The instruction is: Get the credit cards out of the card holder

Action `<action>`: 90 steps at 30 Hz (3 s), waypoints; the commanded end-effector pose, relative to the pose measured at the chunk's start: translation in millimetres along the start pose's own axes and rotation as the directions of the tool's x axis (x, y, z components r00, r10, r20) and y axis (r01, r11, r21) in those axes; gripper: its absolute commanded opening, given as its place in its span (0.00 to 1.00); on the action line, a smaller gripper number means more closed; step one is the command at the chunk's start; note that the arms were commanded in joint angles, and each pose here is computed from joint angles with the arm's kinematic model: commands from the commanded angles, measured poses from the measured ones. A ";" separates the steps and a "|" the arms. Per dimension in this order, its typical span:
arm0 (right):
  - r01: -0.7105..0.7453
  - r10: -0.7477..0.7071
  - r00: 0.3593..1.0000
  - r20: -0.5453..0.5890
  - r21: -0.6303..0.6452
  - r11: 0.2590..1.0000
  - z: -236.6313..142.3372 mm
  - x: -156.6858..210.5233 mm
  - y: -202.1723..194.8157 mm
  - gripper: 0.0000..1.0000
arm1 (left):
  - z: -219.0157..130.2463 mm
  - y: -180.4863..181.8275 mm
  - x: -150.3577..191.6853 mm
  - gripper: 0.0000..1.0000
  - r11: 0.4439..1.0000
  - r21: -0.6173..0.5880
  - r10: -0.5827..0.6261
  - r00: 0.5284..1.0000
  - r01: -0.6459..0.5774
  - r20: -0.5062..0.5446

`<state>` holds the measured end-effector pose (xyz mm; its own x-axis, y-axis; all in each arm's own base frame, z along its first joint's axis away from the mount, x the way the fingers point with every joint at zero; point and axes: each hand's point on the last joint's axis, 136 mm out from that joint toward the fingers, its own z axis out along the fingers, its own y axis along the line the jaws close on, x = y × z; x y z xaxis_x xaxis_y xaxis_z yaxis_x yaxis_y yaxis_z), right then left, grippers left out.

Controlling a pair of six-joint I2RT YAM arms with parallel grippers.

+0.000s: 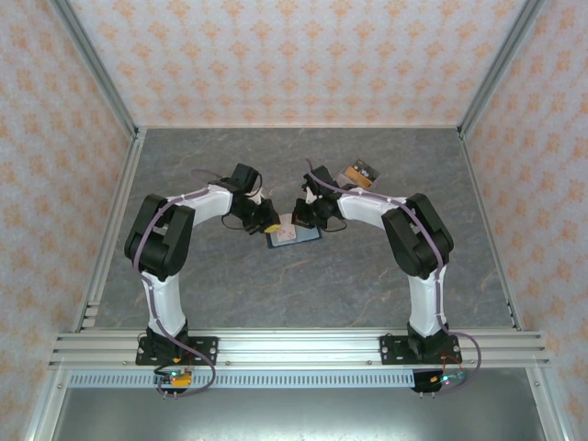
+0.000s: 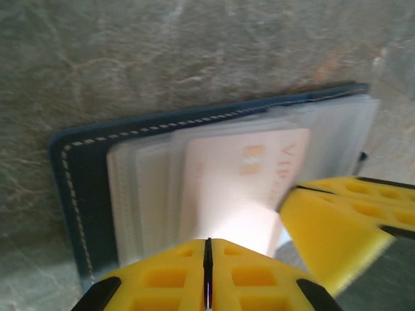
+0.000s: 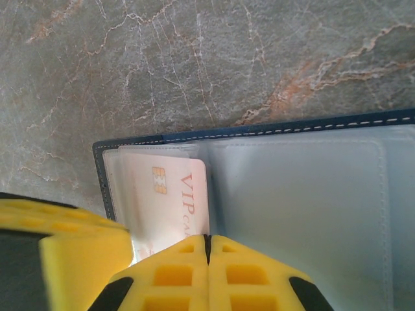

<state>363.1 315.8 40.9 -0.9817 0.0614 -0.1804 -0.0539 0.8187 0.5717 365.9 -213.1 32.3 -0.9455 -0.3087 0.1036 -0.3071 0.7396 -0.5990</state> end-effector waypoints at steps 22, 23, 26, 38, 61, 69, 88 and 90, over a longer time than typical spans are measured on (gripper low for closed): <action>-0.027 0.031 0.999 0.033 -0.111 0.993 -12.4 -6.9 4.9 0.09 | -2.0 31.6 3.1 0.12 0.998 -0.045 -0.040 0.999 0.040 0.003; -0.028 0.031 0.999 0.021 -0.135 0.990 -12.3 -5.9 8.7 0.13 | -1.2 32.6 3.2 0.12 0.998 -0.046 -0.041 0.999 0.041 0.002; -0.044 0.043 0.999 -0.008 -0.162 0.986 -8.6 -3.5 12.9 0.23 | 2.5 36.8 4.6 0.12 0.997 -0.054 -0.050 0.999 0.049 -0.008; -0.080 0.073 0.996 -0.059 -0.117 0.990 7.9 0.1 1.1 0.24 | 4.7 36.3 5.5 0.12 0.998 -0.045 -0.052 0.999 0.051 -0.017; -0.067 0.048 0.995 -0.085 -0.224 0.972 11.5 1.6 17.6 0.15 | 16.7 23.9 11.8 0.12 1.000 0.007 -0.024 0.996 0.025 -0.080; -0.061 0.048 0.997 -0.068 -0.218 0.974 8.8 0.0 17.1 0.06 | 11.7 19.7 8.7 0.12 1.000 0.005 -0.015 0.998 0.015 -0.065; -0.016 0.025 0.998 0.063 -0.138 0.990 -15.1 -13.1 7.0 0.00 | -21.6 -0.5 -4.7 0.18 0.999 0.030 0.026 0.999 -0.027 0.030; -0.016 0.025 0.997 0.068 -0.128 0.992 -15.0 -13.6 4.6 0.00 | -18.2 0.6 -5.1 0.16 0.999 0.033 0.020 1.000 -0.021 0.023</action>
<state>367.0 315.3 45.3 -0.9822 0.1115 -0.1510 -0.0229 0.7275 0.6858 369.0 -204.5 48.6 -0.9512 -0.3004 0.0701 -0.2738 0.7175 -0.6404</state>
